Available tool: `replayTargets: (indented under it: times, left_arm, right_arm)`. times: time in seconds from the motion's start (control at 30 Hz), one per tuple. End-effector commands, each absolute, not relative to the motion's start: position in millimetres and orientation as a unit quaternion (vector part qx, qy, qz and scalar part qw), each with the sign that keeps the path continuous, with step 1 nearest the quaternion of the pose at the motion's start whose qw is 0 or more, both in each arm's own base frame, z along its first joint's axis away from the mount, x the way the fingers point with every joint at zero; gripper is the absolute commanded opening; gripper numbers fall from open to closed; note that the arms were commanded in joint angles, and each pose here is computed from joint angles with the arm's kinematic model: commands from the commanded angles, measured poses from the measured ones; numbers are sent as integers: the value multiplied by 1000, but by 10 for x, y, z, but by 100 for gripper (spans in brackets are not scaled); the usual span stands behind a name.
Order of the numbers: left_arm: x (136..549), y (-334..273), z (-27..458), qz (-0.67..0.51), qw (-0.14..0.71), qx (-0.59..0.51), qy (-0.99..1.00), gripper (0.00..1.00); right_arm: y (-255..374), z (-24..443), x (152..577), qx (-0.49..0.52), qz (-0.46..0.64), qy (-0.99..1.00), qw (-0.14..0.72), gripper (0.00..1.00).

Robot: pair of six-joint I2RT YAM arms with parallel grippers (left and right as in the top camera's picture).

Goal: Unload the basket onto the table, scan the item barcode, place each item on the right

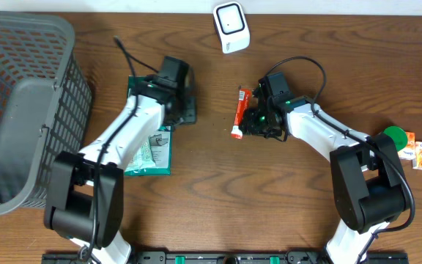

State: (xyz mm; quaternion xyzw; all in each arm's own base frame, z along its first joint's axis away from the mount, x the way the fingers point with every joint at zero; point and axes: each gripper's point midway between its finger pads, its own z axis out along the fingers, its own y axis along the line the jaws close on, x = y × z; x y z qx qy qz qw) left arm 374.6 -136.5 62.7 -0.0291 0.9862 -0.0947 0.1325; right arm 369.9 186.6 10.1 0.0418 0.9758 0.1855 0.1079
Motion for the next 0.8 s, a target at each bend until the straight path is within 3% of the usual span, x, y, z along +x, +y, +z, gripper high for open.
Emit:
replayTargets:
  times: [0.0,0.2,0.33,0.4,0.47,0.77]
  left_arm:
    - [3710,-1082,563,-59,118,-51,990,44]
    - [3674,-889,540,-50,102,-75,991,46]
    - [3670,-882,538,-50,101,-75,991,58]
    - [3669,-882,538,-50,101,-76,991,59]
    - [3658,-879,535,-49,99,-76,991,61]
    - [3627,-871,528,-47,92,-76,992,69]
  right_arm:
    - [1773,-59,3711,107,150,977,105,47]
    - [2005,-240,3638,87,160,979,92,46]
    - [2100,-259,3592,75,161,980,90,45]
    - [2096,-264,3578,79,160,980,87,33]
    - [2065,-287,3533,89,153,981,77,31]
    - [1937,-316,3515,106,133,983,70,33]
